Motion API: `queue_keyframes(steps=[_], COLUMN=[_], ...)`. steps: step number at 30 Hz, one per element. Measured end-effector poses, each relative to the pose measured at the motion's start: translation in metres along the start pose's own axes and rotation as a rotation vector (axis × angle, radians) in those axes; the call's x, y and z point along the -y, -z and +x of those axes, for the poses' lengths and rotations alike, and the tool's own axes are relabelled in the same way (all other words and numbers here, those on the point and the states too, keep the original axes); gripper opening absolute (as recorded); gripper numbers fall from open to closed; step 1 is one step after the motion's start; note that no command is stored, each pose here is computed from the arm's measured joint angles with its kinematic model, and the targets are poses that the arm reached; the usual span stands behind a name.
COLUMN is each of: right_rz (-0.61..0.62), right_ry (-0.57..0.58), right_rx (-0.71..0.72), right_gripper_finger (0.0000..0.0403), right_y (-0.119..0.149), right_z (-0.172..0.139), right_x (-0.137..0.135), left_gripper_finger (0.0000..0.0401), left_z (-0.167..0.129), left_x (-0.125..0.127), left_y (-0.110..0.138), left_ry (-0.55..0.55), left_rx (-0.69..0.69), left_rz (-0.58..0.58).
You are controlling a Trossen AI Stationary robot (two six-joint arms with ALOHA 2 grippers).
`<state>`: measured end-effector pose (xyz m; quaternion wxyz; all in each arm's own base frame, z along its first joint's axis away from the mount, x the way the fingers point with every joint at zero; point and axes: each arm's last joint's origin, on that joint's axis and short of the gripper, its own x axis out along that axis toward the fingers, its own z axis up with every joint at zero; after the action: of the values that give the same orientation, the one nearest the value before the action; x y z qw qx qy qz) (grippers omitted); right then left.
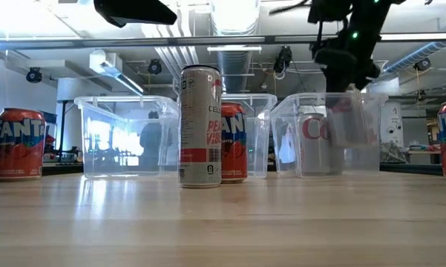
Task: Sort soda cans
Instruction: Put the red silver soda can into the right transparent bin
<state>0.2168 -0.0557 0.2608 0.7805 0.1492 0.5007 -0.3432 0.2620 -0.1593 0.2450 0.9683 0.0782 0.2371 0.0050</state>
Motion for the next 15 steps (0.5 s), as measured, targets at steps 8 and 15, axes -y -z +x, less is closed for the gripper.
queue_keyframes(steps=[8,15], right_rz=[0.159,0.267], right_ry=[0.046,0.082], right_rx=[-0.056,-0.089], right_gripper_finger=[0.0304,0.0313], right_y=[-0.007,-0.007], right_z=[0.018,0.03], right_x=[-0.007,-0.01], left_gripper_finger=[0.0349,0.0349], left_z=[-0.001,-0.003], left_x=[0.002,0.004], left_y=[0.0,0.002], left_ry=[0.005,0.014], left_rx=[0.001,-0.007], left_rz=[-0.026,-0.016])
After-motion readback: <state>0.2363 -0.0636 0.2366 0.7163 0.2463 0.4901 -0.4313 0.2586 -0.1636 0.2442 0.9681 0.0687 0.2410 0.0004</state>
